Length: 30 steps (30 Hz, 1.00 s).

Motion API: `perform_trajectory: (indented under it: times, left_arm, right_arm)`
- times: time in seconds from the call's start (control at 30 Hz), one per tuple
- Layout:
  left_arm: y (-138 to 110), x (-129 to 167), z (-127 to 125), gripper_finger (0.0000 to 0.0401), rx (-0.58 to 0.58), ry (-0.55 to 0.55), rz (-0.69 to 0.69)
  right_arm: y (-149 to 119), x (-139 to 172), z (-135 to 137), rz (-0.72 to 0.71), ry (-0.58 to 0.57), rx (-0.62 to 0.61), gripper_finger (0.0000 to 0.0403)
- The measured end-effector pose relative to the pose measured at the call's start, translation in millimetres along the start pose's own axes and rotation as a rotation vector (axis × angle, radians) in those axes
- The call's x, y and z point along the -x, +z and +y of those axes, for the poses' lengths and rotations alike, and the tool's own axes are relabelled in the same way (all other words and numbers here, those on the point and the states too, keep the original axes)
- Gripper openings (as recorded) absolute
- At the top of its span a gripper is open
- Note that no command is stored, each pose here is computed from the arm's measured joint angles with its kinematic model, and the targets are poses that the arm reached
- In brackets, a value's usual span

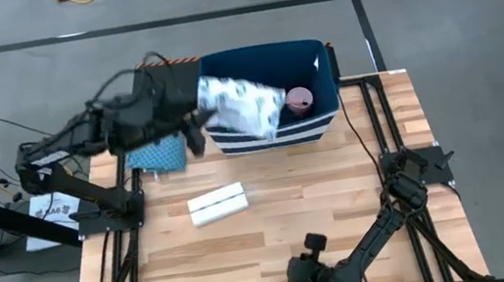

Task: Pick & place medical supplies in basket/bin
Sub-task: Put the white mailer bag into the blue bin

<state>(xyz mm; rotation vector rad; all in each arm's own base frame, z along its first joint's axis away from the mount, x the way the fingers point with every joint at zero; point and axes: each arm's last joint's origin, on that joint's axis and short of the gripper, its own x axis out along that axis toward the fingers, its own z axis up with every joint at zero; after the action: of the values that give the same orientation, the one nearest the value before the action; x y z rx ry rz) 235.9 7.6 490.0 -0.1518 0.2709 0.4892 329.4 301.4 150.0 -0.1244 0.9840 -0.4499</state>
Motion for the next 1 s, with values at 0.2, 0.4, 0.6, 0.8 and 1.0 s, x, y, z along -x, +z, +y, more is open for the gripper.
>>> perform_trajectory:
  times: [0.2, 0.4, 0.6, 0.8, 1.0]
  left_arm:
    - [13.0, -44.8, 24.1, 0.0125, -0.068, 0.180, 0.067]
    - [2.3, -111.5, 59.1, 0.0125, -0.272, 0.307, 0.296]
    - [-17.8, -159.9, 87.2, 0.0125, -0.452, 0.272, 0.532]
    - [-44.4, -193.6, 82.6, 0.0126, -0.561, 0.181, 0.671]
    - [-66.0, -216.4, 70.7, 0.0138, -0.603, 0.086, 0.750]
  right_arm:
    - [3.1, -13.6, -18.2, 0.023, -0.129, 0.054, 0.0000]
    - [-5.6, -37.9, -40.7, 0.052, -0.296, 0.151, 0.0000]
    - [-25.7, -46.2, -46.9, 0.090, -0.343, 0.219, 0.0000]
    - [-35.2, -54.2, -43.8, 0.093, -0.297, 0.184, 0.0000]
    - [-34.7, -58.3, -43.1, 0.093, -0.288, 0.174, 0.0000]
